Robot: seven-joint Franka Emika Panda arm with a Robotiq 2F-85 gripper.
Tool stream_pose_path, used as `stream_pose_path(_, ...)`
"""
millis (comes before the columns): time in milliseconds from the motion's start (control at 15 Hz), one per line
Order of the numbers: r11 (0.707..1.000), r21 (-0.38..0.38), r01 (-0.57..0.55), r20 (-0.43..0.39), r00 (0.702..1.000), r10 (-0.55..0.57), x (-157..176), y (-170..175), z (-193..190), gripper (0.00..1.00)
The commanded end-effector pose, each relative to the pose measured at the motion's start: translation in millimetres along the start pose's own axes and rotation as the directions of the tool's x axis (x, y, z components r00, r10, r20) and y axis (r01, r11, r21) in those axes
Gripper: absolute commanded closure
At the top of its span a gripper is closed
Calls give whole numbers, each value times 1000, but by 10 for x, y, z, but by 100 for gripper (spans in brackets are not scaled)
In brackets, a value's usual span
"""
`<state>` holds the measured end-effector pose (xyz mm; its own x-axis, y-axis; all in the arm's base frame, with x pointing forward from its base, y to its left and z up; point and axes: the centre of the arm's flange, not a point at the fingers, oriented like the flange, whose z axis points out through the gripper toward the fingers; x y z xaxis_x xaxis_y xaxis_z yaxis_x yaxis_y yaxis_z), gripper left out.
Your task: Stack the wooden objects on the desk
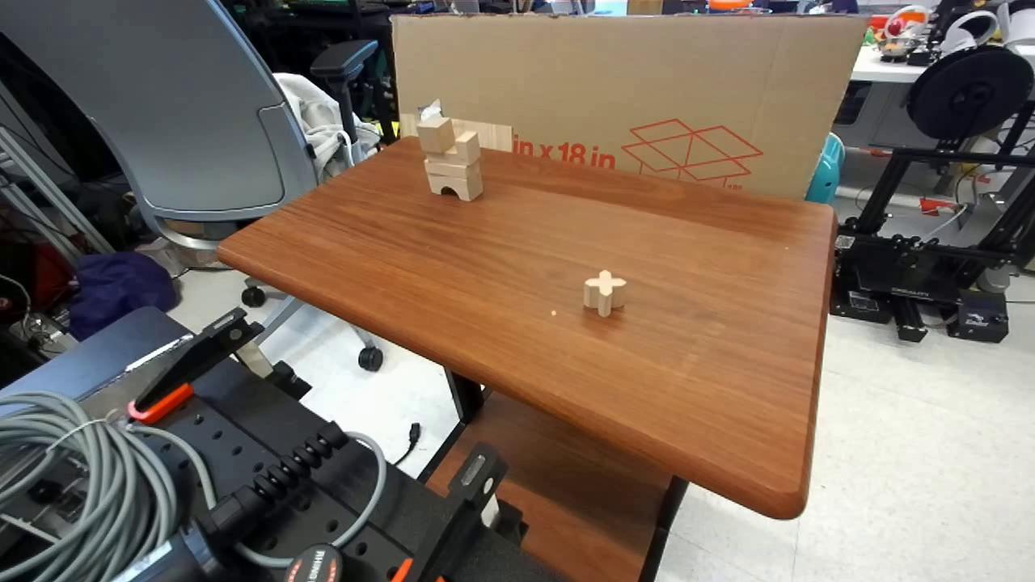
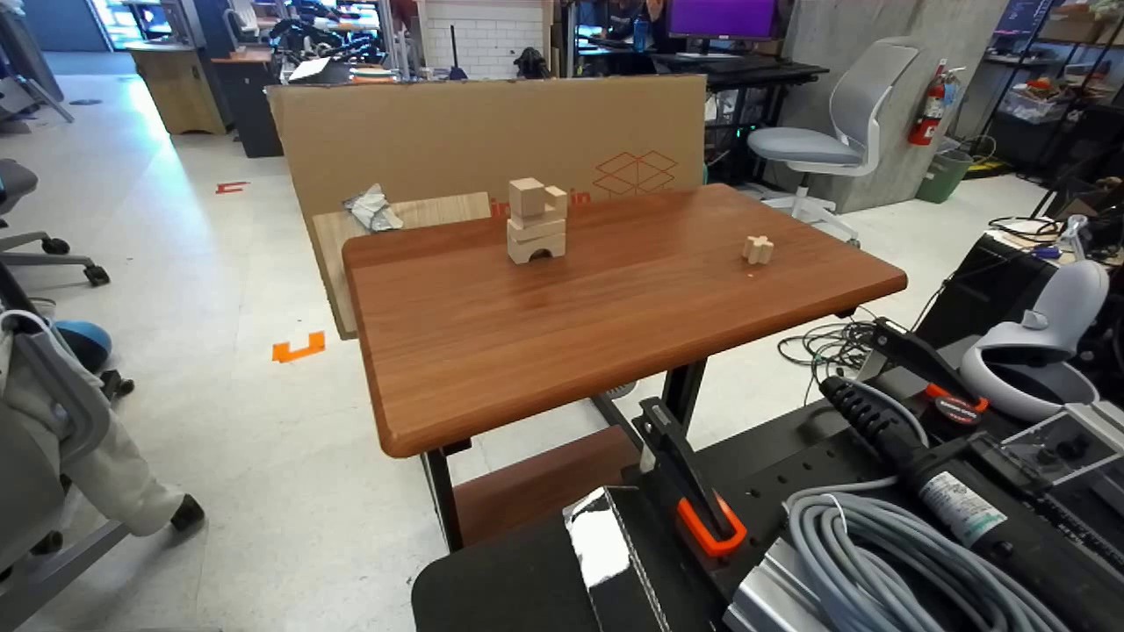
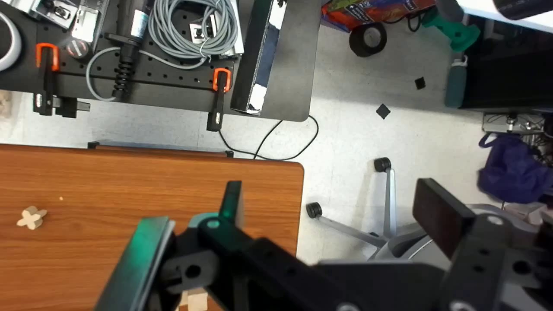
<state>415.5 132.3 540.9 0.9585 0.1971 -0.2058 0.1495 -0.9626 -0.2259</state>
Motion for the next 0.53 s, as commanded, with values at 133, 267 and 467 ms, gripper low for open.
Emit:
stream_pose_path(133,996,21,-91,-91,992,93,59,762,-48,0)
stream_pose_path(267,991,47,-124,-124,984,129,69,1148,-32,0)
stream_pose_path(467,983,59,-174,-189,965,182,117,1740,75,0)
